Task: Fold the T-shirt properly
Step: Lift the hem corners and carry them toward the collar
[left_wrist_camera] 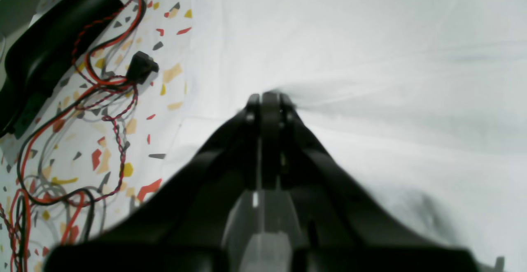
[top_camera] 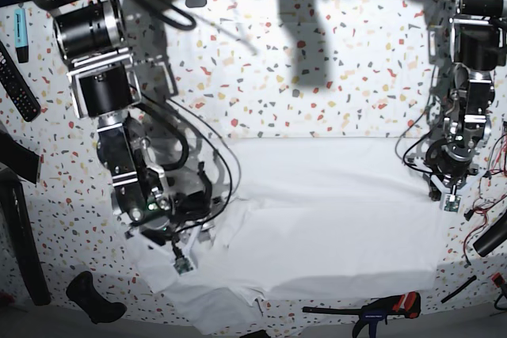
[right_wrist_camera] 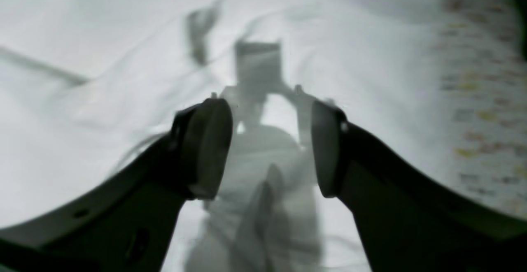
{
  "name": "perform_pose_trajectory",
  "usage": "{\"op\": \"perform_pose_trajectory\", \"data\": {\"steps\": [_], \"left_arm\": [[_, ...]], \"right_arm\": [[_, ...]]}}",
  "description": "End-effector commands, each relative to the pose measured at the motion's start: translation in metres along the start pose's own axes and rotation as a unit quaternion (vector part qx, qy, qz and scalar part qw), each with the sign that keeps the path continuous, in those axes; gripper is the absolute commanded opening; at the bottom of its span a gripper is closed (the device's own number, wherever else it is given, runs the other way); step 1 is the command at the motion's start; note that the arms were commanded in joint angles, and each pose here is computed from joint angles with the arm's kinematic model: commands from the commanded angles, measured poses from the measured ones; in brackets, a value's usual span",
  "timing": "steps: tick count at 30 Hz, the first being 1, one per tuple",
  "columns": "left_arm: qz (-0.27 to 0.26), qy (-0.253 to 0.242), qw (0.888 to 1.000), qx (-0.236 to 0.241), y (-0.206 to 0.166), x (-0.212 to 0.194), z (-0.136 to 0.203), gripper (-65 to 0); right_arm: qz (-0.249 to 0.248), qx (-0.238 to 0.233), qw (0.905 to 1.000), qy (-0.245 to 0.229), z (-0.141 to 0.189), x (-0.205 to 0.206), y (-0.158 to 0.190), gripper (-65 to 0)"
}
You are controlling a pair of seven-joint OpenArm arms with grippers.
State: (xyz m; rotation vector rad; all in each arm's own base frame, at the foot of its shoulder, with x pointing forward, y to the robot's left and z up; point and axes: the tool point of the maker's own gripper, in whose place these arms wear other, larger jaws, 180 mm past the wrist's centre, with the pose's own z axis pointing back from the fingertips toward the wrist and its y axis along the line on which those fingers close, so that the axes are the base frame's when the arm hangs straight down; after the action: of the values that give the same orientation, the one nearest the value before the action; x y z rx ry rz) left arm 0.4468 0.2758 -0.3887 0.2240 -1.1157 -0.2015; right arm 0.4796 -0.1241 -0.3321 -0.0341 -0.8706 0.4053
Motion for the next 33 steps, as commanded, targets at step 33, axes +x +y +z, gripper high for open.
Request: {"op": "perform_pose_trajectory", "data": {"steps": [33], "left_arm": [[-0.002,-0.027,1.000,0.017,0.017,0.023,-0.002,-65.0]], "right_arm": [[-0.052,0.013,0.9869,-0.152,-0.029,0.125,0.035,-31.4]]}}
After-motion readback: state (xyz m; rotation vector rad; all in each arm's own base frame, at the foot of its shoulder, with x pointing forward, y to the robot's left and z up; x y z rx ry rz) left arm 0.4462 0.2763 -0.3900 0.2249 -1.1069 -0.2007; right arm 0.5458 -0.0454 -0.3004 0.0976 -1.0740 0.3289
